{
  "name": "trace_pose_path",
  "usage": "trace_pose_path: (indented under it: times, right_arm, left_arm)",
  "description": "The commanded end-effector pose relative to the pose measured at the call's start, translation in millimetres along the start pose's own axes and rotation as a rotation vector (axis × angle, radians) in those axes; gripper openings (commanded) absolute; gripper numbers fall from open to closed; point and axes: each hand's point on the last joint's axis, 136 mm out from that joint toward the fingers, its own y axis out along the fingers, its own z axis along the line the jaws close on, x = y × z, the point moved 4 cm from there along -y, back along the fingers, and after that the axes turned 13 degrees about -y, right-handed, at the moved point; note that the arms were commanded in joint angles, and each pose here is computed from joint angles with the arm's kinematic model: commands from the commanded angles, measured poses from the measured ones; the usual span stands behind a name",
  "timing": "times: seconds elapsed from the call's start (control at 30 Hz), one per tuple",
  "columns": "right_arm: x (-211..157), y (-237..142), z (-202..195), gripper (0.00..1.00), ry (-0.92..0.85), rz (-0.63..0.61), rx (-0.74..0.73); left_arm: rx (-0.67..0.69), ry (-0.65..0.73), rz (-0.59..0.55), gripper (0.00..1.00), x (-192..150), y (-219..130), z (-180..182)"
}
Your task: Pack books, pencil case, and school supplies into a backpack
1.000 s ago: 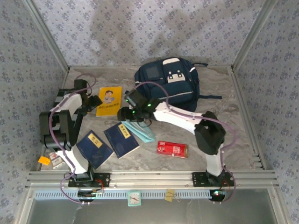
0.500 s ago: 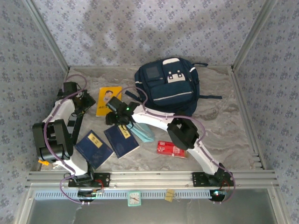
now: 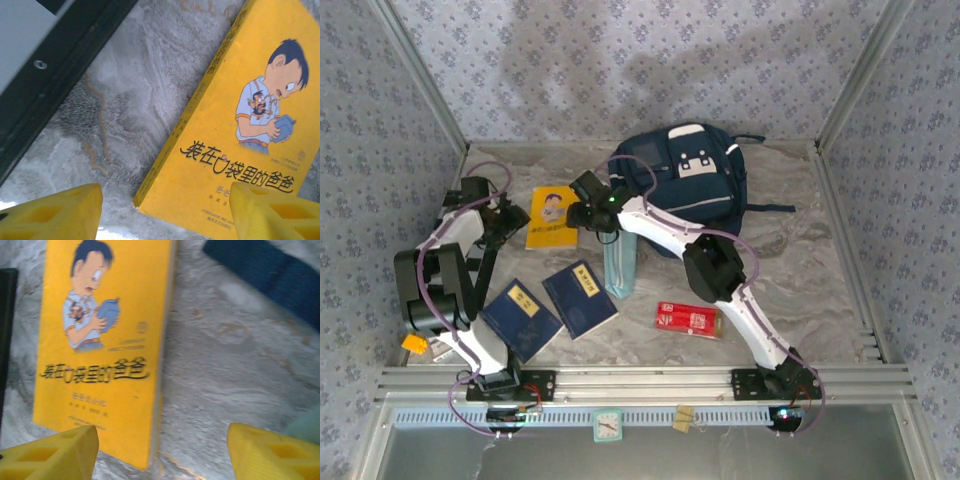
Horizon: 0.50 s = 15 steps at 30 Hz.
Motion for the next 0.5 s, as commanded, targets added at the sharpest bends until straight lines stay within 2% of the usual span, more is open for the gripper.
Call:
trace_pose_path:
  times: [0.0, 0.07, 0.27, 0.47]
  right_arm:
    - [-11.1, 19.9, 5.0, 0.71, -0.024, 0.074, 0.036]
    - [-8.8, 26.4, 1.3, 0.72, -0.013, 0.080, 0.050]
    - [-13.0, 38.2, -2.7, 0.71, -0.017, 0.108, 0.076]
    - [-16.7, 42.8, -13.3, 0.68, -0.009, 0.139, 0.072]
  left_arm:
    - [-0.047, 0.034, 0.052, 0.65, 2.8, 8.3, -12.6]
    - [-0.058, 0.041, 0.067, 0.62, -0.2, 12.3, -12.4]
    - [-0.059, 0.077, 0.128, 0.61, -20.1, 24.6, -17.0]
    - [-0.060, 0.126, 0.180, 0.54, -53.4, 26.8, -26.5]
